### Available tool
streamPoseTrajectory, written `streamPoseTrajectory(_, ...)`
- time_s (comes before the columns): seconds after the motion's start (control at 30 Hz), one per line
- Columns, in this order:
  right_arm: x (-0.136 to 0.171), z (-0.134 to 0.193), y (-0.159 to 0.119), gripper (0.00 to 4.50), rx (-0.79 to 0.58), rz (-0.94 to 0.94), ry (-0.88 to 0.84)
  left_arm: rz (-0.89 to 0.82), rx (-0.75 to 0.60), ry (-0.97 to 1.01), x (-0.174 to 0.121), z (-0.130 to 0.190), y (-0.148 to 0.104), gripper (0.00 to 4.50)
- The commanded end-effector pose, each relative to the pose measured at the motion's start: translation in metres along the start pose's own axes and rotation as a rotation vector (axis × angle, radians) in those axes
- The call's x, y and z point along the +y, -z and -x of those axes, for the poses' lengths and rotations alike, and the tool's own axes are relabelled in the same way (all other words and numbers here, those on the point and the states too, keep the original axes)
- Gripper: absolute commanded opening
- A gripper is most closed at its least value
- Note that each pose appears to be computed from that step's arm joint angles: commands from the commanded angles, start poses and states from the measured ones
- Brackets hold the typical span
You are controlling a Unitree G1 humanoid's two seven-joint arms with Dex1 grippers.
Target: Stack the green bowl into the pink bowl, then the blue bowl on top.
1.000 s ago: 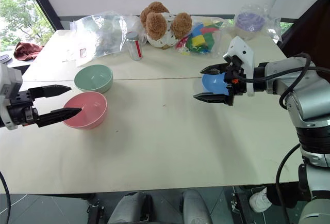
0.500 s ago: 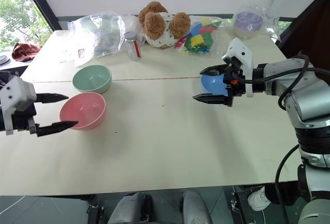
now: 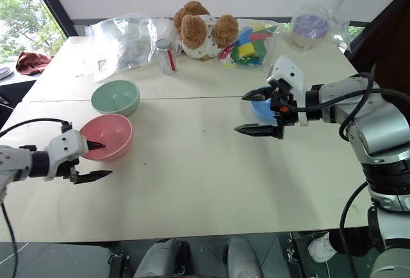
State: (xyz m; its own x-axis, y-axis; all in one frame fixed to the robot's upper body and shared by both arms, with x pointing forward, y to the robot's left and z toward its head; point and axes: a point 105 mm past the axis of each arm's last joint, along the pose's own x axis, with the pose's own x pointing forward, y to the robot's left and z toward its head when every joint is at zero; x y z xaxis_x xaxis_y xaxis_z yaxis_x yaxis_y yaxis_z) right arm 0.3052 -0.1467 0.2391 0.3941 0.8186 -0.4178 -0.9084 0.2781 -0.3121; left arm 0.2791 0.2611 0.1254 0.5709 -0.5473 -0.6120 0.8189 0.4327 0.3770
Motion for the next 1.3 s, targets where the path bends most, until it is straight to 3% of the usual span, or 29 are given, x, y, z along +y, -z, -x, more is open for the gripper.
streamPoseTrajectory(0.03, 0.000, 0.009, -0.009, 4.50, -0.018, 0.031, 0.024, -0.058, -0.054, 0.030, 0.002, 0.001, -0.019, 2.17)
streamPoseTrajectory(0.17, 0.000, 0.013, -0.005, 4.50, -0.006, 0.022, 0.043, -0.103, -0.128, 0.130, -0.005, 0.002, -0.050, 0.06)
streamPoseTrajectory(0.3, -0.003, 0.016, -0.004, 4.50, -0.003, 0.022, 0.063, -0.181, -0.244, 0.306, -0.022, -0.011, -0.102, 0.06)
streamPoseTrajectory(0.5, -0.004, 0.017, -0.005, 4.50, -0.004, 0.026, 0.081, -0.377, -0.305, 0.464, -0.033, -0.051, -0.147, 0.06)
streamPoseTrajectory(0.67, -0.001, 0.023, -0.003, 4.50, 0.007, 0.022, 0.103, -0.583, -0.264, 0.564, -0.045, -0.095, -0.154, 0.06)
streamPoseTrajectory(0.87, 0.003, 0.027, -0.002, 4.50, 0.014, 0.008, 0.123, -0.714, -0.231, 0.585, -0.050, -0.115, -0.151, 0.06)
streamPoseTrajectory(0.97, 0.004, 0.027, -0.002, 4.50, 0.013, 0.005, 0.125, -0.708, -0.238, 0.578, -0.048, -0.116, -0.154, 1.09)
streamPoseTrajectory(1.17, 0.003, 0.024, -0.003, 4.50, 0.008, 0.008, 0.121, -0.642, -0.343, 0.554, -0.041, -0.093, -0.179, 4.20)
streamPoseTrajectory(1.2, 0.002, 0.024, -0.004, 4.50, 0.007, 0.009, 0.120, -0.628, -0.358, 0.543, -0.039, -0.089, -0.183, 4.45)
streamPoseTrajectory(1.3, 0.002, 0.021, -0.005, 4.50, 0.000, 0.016, 0.111, -0.588, -0.403, 0.469, -0.025, -0.068, -0.195, 4.45)
